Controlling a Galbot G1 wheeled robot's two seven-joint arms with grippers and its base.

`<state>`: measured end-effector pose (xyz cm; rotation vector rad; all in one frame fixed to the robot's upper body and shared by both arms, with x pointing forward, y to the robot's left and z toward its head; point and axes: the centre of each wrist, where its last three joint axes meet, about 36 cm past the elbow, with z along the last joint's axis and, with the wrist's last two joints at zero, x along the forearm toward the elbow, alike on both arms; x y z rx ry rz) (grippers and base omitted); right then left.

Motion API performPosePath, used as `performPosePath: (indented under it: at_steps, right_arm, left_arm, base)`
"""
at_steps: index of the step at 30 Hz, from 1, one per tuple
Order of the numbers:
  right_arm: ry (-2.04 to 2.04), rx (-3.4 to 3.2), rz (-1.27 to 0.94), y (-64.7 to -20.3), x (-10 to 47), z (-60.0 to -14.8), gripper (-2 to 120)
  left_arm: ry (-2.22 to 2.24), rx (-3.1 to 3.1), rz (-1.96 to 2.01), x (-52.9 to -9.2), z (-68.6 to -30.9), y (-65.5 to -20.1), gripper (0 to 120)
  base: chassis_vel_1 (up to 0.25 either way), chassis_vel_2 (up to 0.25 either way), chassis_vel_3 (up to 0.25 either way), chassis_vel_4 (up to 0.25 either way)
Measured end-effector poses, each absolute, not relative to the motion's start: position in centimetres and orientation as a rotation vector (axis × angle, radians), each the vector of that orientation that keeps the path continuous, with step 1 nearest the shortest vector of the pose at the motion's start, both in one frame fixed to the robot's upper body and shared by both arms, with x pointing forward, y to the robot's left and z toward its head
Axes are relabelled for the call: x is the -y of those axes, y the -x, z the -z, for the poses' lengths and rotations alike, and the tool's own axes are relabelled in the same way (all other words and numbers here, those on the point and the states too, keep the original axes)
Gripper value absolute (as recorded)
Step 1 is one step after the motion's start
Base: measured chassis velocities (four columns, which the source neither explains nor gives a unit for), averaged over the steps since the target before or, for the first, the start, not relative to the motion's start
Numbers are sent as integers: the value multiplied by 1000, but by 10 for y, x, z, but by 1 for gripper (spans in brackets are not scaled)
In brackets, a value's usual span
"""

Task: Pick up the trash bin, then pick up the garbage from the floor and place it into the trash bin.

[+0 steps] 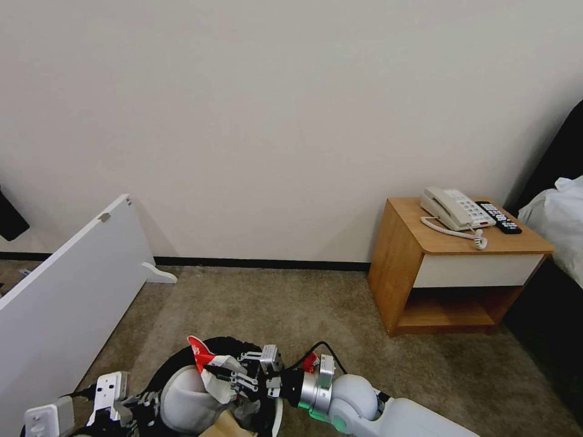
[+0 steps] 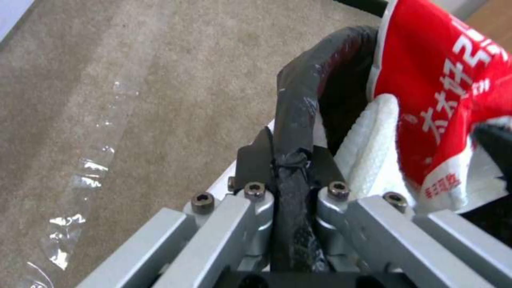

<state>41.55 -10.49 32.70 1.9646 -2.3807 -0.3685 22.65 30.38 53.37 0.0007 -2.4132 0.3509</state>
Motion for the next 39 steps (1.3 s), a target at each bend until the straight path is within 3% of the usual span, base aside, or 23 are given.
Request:
performPosePath:
  at_steps: [5,16,27,34,39]
  right_arm:
    - [-1969,2397,365,-414,108,-334,63]
    - [-2015,2440,387,-411,112,-353,99]
    - [-2020,2486,389,-410,125,-368,100]
    - [-1895,2655,627,-412,136,-385,100]
    - [-1725,2814,634,-421,154,-395,100]
  left_arm:
    - [-1,2412,-354,-304,-534,-226,4]
    - [-4,2410,-353,-304,-533,-226,4]
    - [-8,2413,-352,-304,-533,-226,4]
    - [-18,2418,-349,-304,-533,-226,4]
    - [-31,2426,-342,-305,-534,-226,4]
  base:
    - [0,0,0,0]
    - [0,0,0,0]
    - [0,0,0,0]
    - [0,0,0,0]
    - [0,0,0,0]
